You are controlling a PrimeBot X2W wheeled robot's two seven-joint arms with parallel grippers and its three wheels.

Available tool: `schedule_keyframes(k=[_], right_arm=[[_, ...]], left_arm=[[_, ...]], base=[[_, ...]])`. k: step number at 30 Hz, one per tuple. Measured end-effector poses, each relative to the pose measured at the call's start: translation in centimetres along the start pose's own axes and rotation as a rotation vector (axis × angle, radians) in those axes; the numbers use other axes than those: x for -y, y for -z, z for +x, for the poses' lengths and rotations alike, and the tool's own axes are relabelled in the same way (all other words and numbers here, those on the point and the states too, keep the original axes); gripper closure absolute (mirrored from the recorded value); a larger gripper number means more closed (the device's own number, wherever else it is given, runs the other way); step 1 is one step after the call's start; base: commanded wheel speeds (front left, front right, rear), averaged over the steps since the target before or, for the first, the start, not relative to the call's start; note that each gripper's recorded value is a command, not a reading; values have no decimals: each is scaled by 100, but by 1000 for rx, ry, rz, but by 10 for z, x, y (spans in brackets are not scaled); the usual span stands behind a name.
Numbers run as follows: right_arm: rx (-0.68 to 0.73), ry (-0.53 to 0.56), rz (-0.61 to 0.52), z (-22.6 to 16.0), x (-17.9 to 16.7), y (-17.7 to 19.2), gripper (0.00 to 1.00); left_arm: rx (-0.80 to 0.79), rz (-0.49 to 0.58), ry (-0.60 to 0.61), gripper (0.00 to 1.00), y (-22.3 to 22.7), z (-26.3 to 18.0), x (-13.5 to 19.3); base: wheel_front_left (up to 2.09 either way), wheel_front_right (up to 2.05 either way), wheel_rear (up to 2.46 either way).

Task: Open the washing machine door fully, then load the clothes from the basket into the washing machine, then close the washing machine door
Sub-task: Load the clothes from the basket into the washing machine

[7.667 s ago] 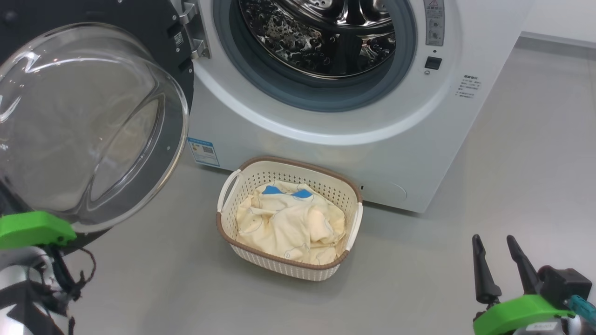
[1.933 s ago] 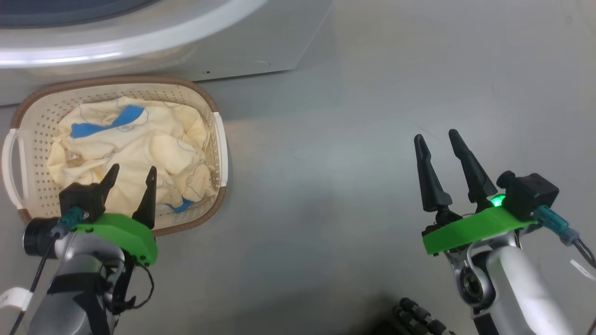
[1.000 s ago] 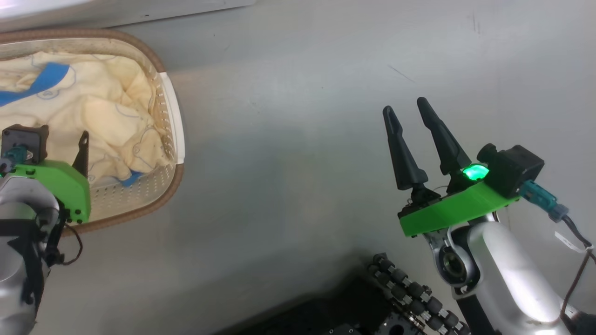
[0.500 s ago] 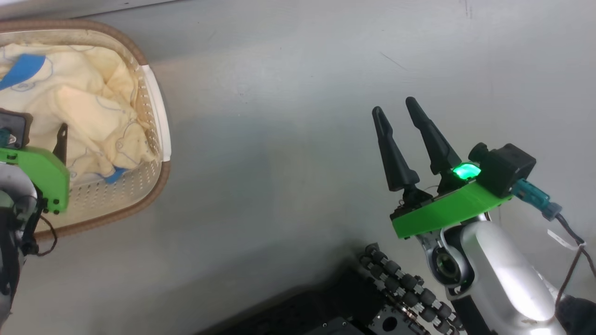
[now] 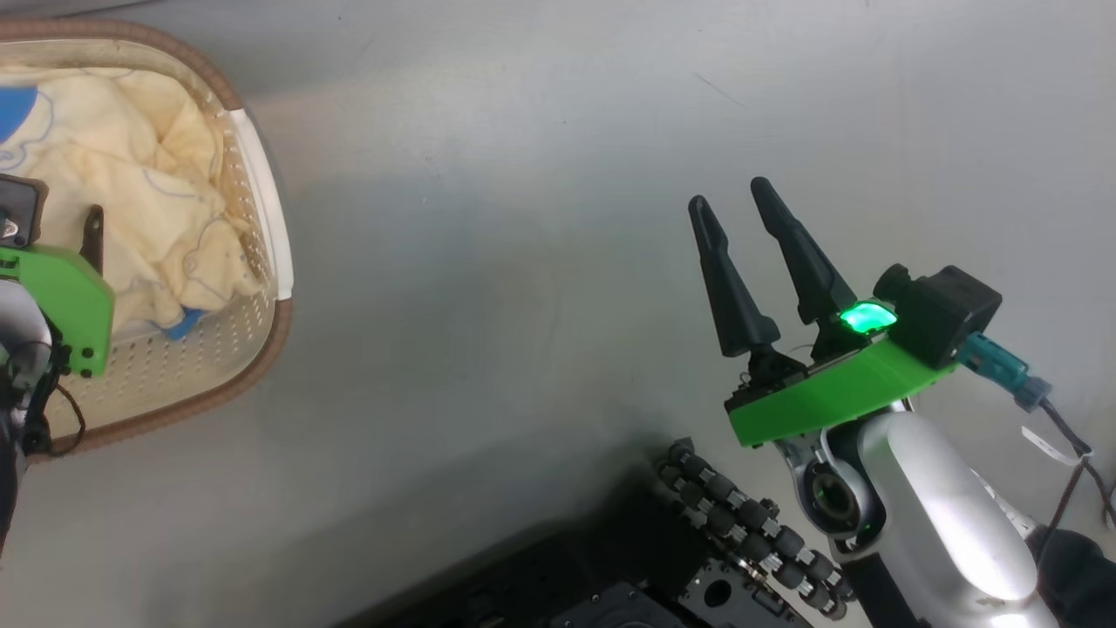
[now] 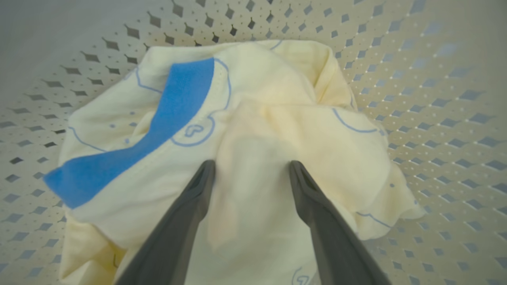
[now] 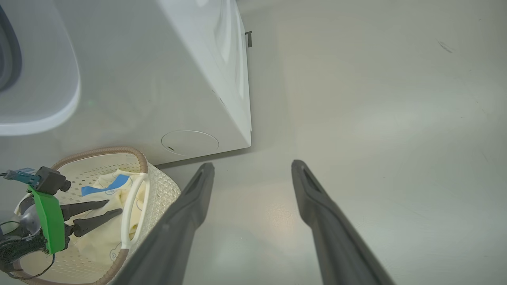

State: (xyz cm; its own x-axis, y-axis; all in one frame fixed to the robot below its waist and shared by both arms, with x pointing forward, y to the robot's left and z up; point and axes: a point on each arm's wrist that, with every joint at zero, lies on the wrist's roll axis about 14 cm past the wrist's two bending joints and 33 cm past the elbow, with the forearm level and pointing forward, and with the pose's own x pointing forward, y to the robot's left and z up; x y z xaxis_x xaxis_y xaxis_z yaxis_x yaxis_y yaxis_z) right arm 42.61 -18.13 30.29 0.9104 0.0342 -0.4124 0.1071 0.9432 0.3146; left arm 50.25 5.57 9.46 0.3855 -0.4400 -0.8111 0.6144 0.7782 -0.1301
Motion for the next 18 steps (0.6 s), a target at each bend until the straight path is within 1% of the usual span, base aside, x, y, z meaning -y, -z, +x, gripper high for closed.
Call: schedule_keyframes(k=[9, 18], right_arm=[[-9, 2, 6, 2, 1, 5, 0], [-14, 0, 9, 5, 1, 7, 0]], left_arm=[[-26, 30, -43, 0, -2, 6, -11], [-51, 32, -42, 0, 2, 12, -7]], base=[[0, 0, 0], [0, 0, 0]])
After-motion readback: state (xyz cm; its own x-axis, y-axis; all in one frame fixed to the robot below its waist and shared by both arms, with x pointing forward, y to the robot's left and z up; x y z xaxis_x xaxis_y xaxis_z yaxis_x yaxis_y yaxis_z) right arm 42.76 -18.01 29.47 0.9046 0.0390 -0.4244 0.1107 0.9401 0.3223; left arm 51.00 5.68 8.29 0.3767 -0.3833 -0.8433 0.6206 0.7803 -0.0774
